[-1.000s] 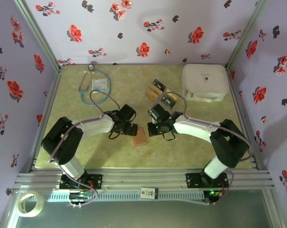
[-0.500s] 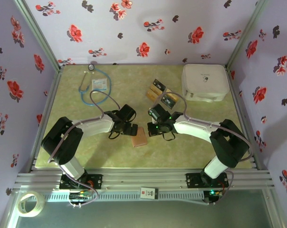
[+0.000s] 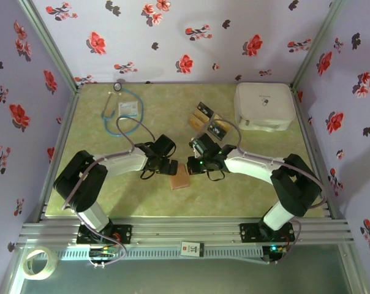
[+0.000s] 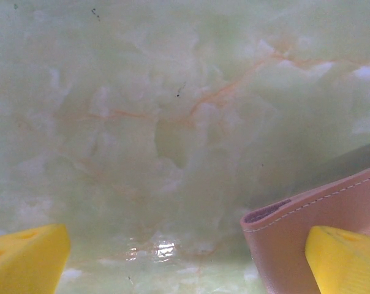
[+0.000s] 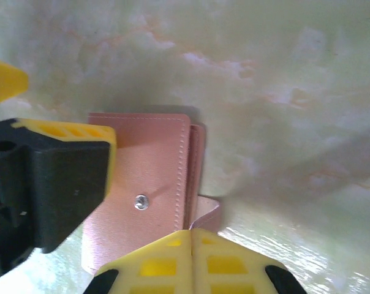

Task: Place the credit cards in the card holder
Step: Close the button on the card holder.

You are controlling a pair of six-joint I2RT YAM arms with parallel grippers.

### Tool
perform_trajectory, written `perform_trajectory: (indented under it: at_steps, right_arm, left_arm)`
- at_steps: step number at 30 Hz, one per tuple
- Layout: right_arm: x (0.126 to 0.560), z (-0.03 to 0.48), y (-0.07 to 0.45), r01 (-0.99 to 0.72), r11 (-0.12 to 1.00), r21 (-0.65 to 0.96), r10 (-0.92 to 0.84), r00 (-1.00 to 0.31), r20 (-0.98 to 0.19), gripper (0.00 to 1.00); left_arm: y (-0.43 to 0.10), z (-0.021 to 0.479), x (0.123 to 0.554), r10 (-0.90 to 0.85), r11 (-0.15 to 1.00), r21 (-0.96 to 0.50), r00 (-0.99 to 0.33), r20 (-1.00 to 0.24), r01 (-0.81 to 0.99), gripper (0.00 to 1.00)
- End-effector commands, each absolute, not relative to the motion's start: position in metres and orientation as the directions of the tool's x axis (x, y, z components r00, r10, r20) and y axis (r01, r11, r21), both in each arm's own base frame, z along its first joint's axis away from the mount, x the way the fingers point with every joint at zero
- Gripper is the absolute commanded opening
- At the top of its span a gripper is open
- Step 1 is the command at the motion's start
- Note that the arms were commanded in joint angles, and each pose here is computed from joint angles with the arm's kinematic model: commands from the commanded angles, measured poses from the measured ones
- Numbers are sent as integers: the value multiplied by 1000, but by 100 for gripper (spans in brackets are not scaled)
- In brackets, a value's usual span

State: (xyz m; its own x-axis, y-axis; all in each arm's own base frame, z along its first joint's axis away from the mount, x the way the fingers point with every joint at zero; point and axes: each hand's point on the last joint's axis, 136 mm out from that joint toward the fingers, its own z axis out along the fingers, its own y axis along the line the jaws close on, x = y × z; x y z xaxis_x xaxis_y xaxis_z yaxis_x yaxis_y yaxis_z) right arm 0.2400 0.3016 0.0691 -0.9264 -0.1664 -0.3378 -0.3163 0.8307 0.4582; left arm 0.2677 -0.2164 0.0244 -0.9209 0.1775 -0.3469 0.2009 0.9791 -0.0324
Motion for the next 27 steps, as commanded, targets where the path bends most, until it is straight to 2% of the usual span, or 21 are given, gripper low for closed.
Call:
perform_trajectory:
  at_steps: [1,27]
  right_arm:
    - [242,74,314,-292,792,536,-124,-936,-328,0]
    - [228,45,337,-267,767,583,-122,-954,-275,0]
  left_arm:
    - [-202,9,258,227,974,54,-928,-294,221,100]
    - [-200,5,256,205,979,45,-933,-296,201,100]
